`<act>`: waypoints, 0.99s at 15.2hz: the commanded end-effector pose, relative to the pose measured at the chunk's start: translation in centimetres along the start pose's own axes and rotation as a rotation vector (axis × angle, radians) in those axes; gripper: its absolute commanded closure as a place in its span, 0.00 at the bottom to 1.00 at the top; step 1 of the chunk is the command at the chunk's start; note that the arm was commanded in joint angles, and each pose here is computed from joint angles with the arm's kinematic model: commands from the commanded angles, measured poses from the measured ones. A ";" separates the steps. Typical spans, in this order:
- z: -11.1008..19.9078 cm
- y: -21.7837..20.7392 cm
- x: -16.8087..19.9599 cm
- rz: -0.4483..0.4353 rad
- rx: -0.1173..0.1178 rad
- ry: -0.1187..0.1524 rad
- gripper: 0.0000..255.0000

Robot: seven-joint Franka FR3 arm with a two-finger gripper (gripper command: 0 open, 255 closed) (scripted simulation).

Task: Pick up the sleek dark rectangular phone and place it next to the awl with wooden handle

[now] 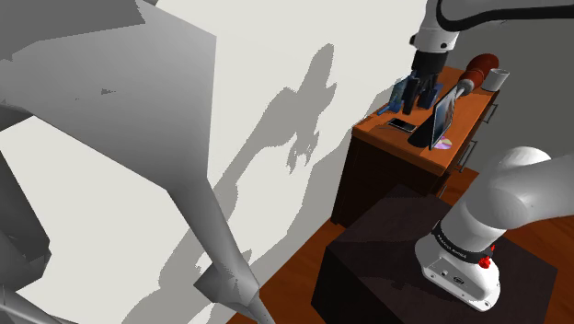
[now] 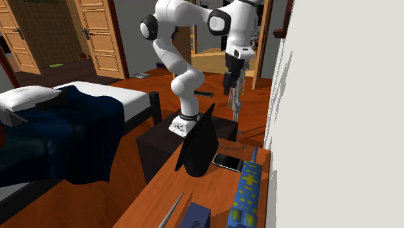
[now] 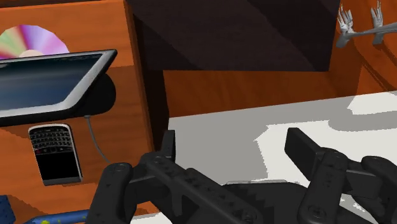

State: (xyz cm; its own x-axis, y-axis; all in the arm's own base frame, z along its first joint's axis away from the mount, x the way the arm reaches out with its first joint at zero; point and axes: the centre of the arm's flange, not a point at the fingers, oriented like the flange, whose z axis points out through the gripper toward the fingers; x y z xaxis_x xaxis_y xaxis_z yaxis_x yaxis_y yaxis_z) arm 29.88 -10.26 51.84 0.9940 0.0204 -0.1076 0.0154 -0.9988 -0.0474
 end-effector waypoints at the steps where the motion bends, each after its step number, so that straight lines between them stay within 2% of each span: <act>1: 1.2 2.4 0.7 -0.021 -0.002 0.007 0.00; 15: 9.0 17.7 6.9 -0.151 -0.003 0.050 0.00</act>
State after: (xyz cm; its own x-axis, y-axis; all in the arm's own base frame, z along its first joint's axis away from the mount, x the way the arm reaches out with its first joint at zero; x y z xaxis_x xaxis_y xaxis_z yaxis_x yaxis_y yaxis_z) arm 35.39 -26.38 41.96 0.9860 0.1571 -0.0549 0.1539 -0.9863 -0.0587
